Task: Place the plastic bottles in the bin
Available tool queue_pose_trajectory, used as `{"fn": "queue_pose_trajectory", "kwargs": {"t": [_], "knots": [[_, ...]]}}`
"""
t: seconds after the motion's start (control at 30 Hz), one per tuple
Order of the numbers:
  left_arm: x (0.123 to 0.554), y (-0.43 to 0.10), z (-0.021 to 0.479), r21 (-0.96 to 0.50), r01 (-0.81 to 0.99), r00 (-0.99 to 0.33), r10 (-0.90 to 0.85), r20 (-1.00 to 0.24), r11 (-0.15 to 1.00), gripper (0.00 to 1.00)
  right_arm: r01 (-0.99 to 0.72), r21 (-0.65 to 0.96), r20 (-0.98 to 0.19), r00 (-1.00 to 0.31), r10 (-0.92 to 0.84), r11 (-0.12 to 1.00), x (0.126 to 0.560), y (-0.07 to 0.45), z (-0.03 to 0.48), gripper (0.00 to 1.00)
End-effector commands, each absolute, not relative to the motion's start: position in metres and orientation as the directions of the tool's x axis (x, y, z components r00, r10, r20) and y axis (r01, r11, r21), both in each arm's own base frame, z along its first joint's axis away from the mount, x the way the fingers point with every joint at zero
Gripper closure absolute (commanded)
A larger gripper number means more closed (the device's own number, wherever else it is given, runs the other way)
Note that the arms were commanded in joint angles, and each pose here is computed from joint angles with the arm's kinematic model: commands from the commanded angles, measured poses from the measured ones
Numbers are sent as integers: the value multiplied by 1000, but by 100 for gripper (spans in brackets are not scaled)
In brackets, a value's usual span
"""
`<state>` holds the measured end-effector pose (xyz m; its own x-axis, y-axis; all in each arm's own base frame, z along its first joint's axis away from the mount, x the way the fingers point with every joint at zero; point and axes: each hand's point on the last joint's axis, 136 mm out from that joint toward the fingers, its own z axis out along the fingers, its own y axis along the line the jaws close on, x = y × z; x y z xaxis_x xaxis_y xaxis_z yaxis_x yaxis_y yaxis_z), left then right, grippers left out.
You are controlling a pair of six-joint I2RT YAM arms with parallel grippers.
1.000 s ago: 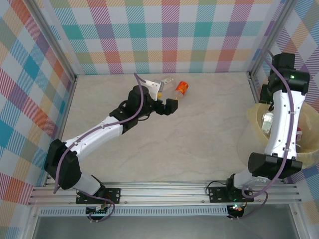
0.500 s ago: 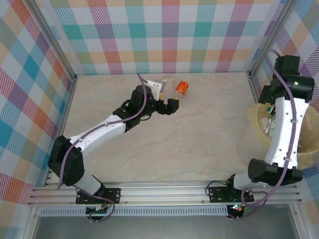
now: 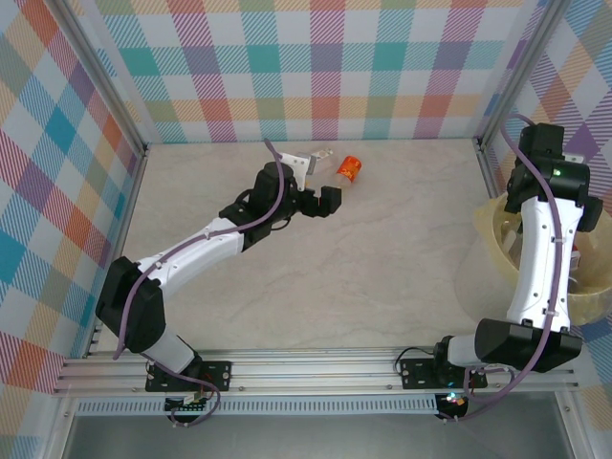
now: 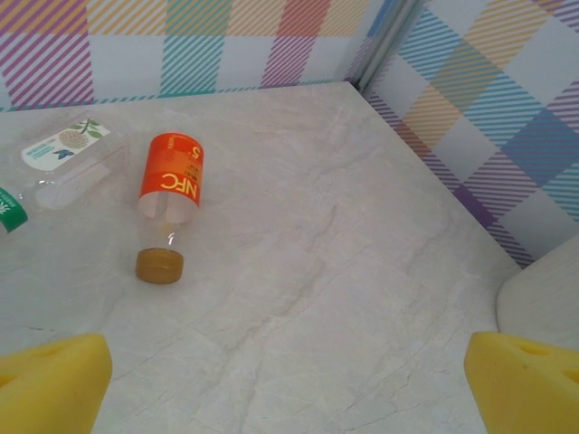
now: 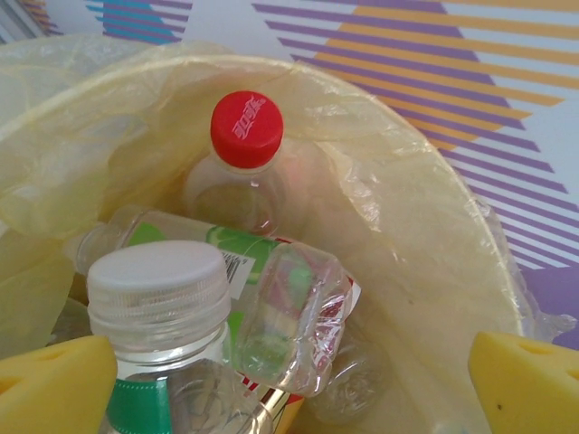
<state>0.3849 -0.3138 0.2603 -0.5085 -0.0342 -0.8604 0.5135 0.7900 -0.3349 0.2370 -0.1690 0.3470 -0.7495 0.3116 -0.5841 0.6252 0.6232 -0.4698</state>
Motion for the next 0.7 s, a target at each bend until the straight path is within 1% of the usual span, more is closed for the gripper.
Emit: {"fn": "queue_pose_trajectory", "kwargs": {"t": [0.0, 0.17, 0.3, 0.43, 0.5, 0.6, 0.67], "knots": [[391, -302, 276, -335, 476, -483, -76, -872, 813, 0, 688, -435, -661, -682, 312, 581, 230, -174, 372, 0], [395, -293, 275, -328, 434, -478, -94, -873, 839, 0, 674, -341, -700, -647, 302, 655, 237, -155, 384, 0], [404, -278, 270, -329, 352, -480, -133, -867, 876, 0, 588, -195, -760, -597, 258, 785, 262, -116, 397, 0], [417, -253, 259, -347, 207, -498, -207, -842, 915, 0, 398, -84, -797, -577, 178, 913, 301, -53, 404, 0], [421, -243, 250, -364, 144, -517, -244, -820, 920, 0, 285, -34, -804, -577, 143, 958, 325, -17, 401, 0], [425, -228, 237, -377, 64, -541, -286, -791, 924, 0, 122, 58, -809, -575, 118, 991, 362, 40, 388, 0], [426, -220, 231, -376, 23, -547, -303, -780, 926, 0, 40, 114, -814, -569, 117, 993, 384, 73, 379, 0]]}}
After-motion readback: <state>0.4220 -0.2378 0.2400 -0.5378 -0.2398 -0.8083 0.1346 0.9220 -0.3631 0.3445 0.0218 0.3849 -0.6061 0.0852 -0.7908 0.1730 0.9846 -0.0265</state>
